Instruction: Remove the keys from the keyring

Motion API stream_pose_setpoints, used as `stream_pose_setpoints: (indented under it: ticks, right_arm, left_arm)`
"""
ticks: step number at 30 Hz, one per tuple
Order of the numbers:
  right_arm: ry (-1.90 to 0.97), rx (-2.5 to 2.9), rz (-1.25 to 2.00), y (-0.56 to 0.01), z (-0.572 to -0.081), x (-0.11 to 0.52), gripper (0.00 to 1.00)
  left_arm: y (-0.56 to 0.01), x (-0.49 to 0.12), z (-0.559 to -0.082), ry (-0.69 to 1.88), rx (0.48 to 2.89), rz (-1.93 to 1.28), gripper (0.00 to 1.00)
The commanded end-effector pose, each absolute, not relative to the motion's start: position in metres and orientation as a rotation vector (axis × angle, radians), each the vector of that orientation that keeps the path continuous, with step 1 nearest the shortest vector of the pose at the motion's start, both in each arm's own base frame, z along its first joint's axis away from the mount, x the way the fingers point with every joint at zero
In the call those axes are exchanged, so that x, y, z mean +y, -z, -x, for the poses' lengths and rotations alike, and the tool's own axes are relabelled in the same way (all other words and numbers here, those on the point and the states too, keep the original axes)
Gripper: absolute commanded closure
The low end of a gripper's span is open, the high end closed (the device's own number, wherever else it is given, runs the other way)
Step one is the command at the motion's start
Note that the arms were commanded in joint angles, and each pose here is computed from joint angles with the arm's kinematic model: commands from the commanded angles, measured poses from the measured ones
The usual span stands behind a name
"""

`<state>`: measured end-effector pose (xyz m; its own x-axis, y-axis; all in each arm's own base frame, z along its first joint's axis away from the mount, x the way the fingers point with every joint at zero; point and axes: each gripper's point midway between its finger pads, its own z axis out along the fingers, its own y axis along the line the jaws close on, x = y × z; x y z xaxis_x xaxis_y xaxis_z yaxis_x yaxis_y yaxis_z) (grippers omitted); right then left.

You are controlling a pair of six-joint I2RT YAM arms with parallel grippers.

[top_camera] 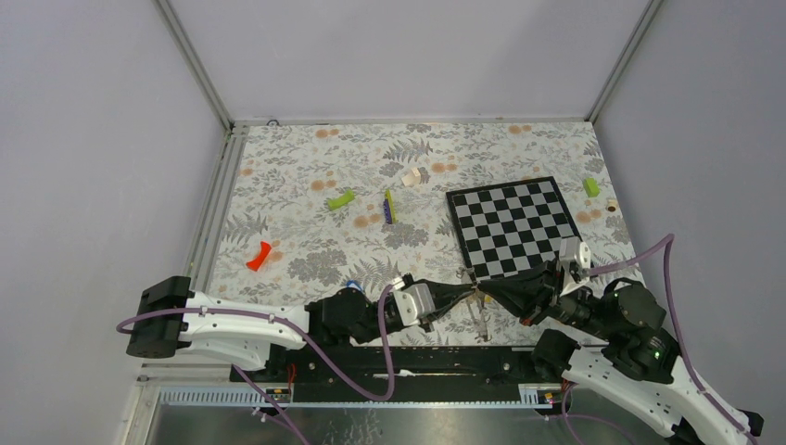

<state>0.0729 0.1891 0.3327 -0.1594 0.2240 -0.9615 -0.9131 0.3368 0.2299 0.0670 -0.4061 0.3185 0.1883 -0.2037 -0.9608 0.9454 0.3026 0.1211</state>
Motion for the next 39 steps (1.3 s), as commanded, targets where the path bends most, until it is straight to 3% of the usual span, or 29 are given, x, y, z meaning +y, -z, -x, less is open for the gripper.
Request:
stream_pose_setpoints:
  ticks: [1,28,39]
  right_arm:
    - [-1.148,1.306,0.626,-0.35,-0.076,0.18,1.0]
    - [-1.184,1.471,0.454,-0.317,-0.089,0.179,1.0]
    - [-1.228,1.436,0.458,-0.329,-0.086,0.183,1.0]
  left_arm:
    - [-0.359,-0.4,-0.067,1.043,0.973,-0.791,1.0]
    - [-0.366,-0.39,-0.062,1.026,0.903,-0.823,1.0]
    - [-0.371,-0.38,-0.039,0.873,0.612,-1.006,1.0]
